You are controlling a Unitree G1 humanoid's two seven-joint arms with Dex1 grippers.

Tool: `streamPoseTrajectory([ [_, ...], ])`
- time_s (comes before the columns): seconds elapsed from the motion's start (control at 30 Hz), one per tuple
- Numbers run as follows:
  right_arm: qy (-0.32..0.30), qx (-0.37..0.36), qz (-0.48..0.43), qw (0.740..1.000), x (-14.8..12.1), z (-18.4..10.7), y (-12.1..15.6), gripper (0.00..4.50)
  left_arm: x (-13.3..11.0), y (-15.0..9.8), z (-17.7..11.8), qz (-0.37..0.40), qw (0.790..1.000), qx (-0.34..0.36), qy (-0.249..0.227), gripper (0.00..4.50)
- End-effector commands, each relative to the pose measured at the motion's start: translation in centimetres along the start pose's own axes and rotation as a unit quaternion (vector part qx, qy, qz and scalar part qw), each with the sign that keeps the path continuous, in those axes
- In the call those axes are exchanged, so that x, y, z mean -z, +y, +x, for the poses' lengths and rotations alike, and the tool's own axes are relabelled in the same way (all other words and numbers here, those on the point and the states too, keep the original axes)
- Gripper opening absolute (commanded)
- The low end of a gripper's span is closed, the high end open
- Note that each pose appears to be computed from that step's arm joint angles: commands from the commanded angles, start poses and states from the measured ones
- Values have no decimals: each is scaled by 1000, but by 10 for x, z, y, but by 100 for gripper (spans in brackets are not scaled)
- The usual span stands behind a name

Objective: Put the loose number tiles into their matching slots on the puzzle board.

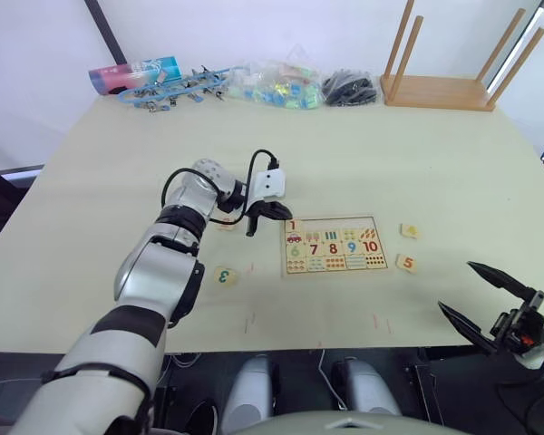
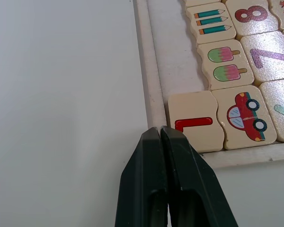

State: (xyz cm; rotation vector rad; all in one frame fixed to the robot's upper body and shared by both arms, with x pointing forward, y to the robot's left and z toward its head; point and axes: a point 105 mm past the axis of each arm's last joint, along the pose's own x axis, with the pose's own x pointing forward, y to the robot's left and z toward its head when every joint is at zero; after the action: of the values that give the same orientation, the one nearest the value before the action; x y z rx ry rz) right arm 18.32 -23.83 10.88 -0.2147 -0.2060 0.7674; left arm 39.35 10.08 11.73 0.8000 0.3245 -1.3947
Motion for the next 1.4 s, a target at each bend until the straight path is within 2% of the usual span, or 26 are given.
streamPoseTrajectory([
  [0.03,-8,1,-14,1000,-7,-1,-3,450,-4,3,-5,10,1000,-7,-8,11],
  [0.37,-9,-1,-13,1000,-6,-1,-2,450,-1,0,-6,12,1000,1,-5,11],
  [0.63,-8,-1,-12,1000,-6,-2,-2,450,-2,7,-10,9,1000,-23,-7,11],
  [0.77,-9,0,-10,1000,-4,-3,-3,450,-9,16,-20,-11,998,-54,-38,11],
  [1.0,-7,0,-2,1000,0,-4,-4,450,-19,23,-47,-40,988,-85,-120,11],
  [1.17,0,5,9,1000,3,-9,-7,450,-11,18,-69,-61,979,-104,-166,11],
  [1.37,20,15,12,1000,7,-19,-16,450,8,5,-91,-98,967,-141,-189,11],
  [1.4,23,18,12,999,7,-20,-18,450,11,2,-95,-106,964,-150,-192,33],
])
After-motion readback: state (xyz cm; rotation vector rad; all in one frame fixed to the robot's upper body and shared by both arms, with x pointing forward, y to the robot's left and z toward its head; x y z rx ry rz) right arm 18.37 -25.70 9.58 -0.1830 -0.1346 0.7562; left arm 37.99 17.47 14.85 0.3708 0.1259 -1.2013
